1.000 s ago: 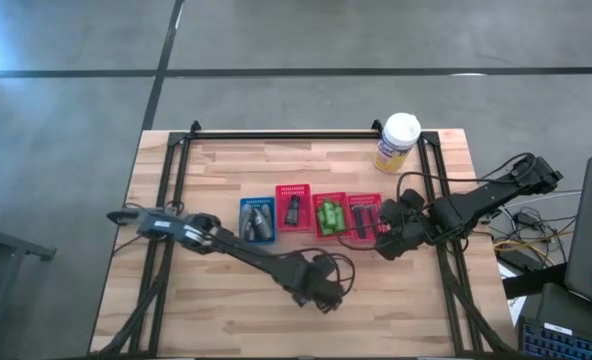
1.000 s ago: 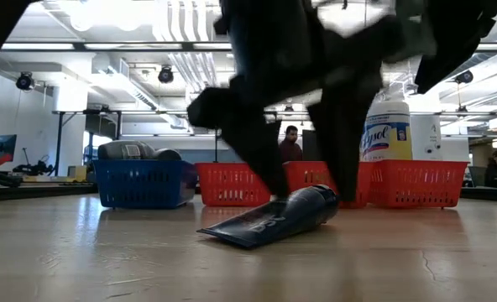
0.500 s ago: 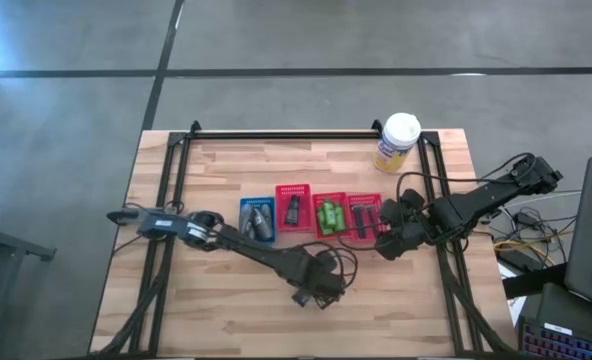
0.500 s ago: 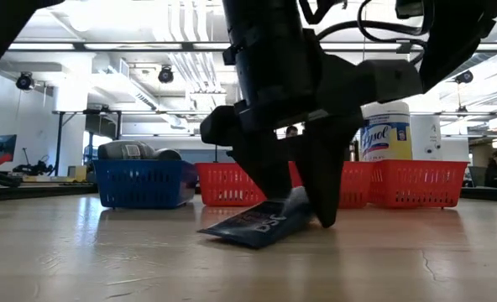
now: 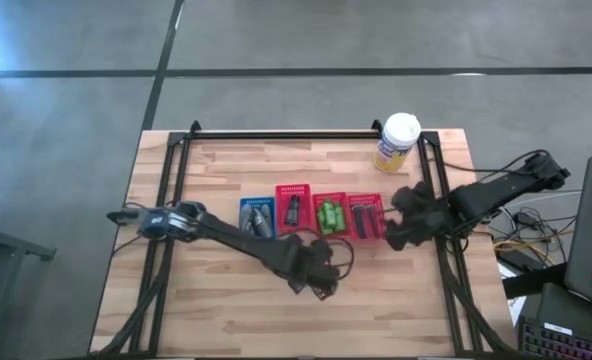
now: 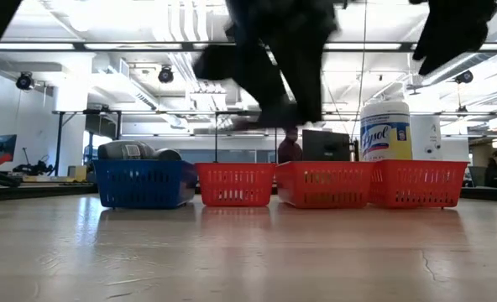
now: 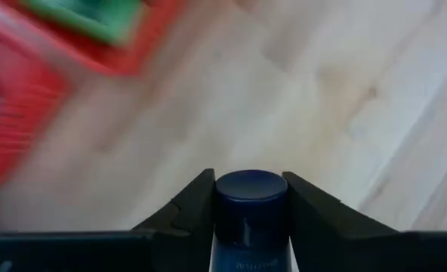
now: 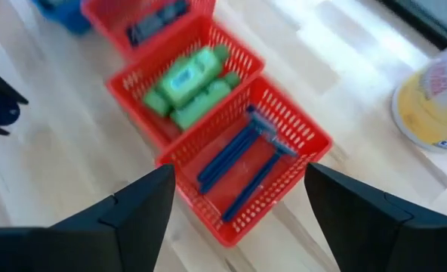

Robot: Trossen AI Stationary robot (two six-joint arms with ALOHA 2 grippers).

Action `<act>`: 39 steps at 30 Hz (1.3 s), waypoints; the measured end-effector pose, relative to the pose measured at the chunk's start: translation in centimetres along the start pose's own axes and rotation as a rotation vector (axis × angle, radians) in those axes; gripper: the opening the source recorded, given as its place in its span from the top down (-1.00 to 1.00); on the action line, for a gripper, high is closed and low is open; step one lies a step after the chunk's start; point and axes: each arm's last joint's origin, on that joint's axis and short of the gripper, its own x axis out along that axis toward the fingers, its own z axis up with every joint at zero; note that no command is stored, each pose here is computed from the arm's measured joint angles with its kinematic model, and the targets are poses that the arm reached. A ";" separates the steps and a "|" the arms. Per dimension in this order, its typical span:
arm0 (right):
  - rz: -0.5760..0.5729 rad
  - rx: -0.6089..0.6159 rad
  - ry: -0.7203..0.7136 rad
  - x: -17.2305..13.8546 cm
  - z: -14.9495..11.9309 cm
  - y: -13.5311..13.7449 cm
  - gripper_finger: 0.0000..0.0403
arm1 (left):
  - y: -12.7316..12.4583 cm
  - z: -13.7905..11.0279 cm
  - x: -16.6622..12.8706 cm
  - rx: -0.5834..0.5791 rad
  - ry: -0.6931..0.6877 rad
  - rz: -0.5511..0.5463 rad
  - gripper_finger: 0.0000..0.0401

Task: Pick & Place Travel size toiletries
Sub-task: Put the blue shave cream into the left red bin, then return to Home Position

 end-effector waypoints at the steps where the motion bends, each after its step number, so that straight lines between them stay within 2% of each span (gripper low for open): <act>1: 0.008 0.028 -0.022 -0.5 0.1 -0.5 -0.43 | 0.4 0.3 -1.1 -0.016 -0.034 0.017 0.35; 5: 0.041 0.113 -0.087 -1.9 0.2 -2.0 -0.42 | 3.3 2.3 -5.6 -0.116 -0.208 0.080 0.35; 8: 0.047 0.125 -0.114 -2.2 0.3 -2.4 -0.46 | 7.3 5.1 -6.9 -0.231 -0.288 0.103 0.35; 11: 0.034 0.118 -0.112 -2.0 0.2 -2.3 -0.51 | 12.1 7.7 -5.7 -0.344 -0.300 0.099 0.35; 13: 0.011 0.108 -0.115 -1.6 0.3 -1.9 -0.55 | 15.2 8.9 -4.2 -0.430 -0.278 0.049 0.35; 15: -0.006 0.099 -0.108 -1.3 0.2 -1.6 -0.58 | 17.6 9.5 -2.9 -0.520 -0.274 -0.004 0.35; 17: -0.022 0.091 -0.100 -0.9 0.2 -1.2 -0.60 | 19.1 9.1 -1.7 -0.562 -0.265 0.003 0.35; 22: -0.056 0.092 -0.080 -0.1 0.1 -0.5 -0.67 | 20.7 6.7 0.5 -0.594 -0.174 0.088 0.35; 27: -0.084 0.069 -0.064 0.7 0.0 0.2 -0.73 | 21.2 5.7 1.4 -0.627 -0.163 0.126 0.26; 32: -0.094 0.047 -0.056 1.0 0.0 0.5 -0.76 | 21.2 5.8 1.5 -0.611 -0.203 0.151 0.20; 39: -0.090 0.047 -0.051 1.1 0.0 0.6 -0.68 | 21.2 6.0 1.3 -0.578 -0.212 0.160 0.12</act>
